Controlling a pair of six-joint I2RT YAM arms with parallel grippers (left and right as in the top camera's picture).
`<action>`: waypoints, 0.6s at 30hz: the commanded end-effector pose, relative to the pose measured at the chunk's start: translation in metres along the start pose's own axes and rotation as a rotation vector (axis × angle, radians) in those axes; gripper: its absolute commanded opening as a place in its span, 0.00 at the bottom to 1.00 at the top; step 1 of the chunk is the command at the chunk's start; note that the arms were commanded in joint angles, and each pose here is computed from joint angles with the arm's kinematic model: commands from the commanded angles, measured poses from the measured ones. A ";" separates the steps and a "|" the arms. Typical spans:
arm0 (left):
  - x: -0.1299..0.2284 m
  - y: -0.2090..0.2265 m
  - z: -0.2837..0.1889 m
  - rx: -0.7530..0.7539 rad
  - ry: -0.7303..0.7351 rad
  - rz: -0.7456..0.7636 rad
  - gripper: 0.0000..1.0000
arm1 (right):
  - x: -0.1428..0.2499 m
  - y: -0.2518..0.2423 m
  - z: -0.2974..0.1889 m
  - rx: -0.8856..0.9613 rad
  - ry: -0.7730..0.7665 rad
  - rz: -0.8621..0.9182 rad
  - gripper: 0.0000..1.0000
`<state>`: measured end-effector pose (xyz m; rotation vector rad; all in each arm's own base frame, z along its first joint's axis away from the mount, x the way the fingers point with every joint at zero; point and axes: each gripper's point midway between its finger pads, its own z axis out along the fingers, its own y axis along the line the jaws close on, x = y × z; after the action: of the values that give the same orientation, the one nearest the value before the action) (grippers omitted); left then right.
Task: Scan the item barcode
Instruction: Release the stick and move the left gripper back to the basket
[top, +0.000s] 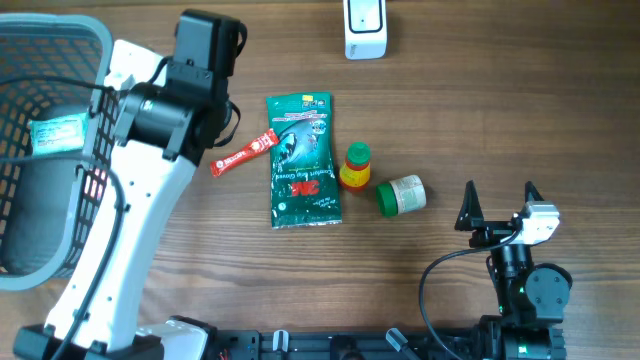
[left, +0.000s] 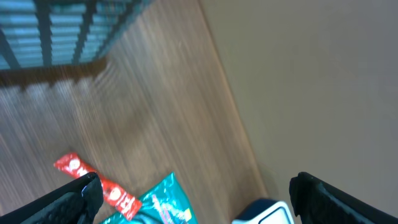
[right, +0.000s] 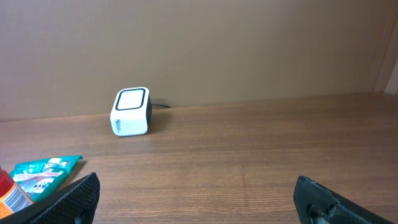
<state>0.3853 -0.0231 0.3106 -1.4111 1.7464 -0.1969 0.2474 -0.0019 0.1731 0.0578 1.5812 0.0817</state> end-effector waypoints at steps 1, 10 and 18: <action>-0.028 0.000 -0.012 0.011 -0.117 0.012 1.00 | -0.001 -0.003 0.000 0.015 -0.006 -0.007 1.00; -0.065 0.006 -0.028 0.003 -0.275 0.003 1.00 | -0.001 -0.003 0.000 0.015 -0.005 -0.008 1.00; -0.106 0.021 -0.032 -0.029 -0.346 -0.053 1.00 | -0.001 -0.003 0.000 0.015 -0.006 -0.008 1.00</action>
<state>0.3599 0.0374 0.3550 -1.4041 1.5140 -0.0145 0.2474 -0.0019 0.1731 0.0578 1.5812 0.0817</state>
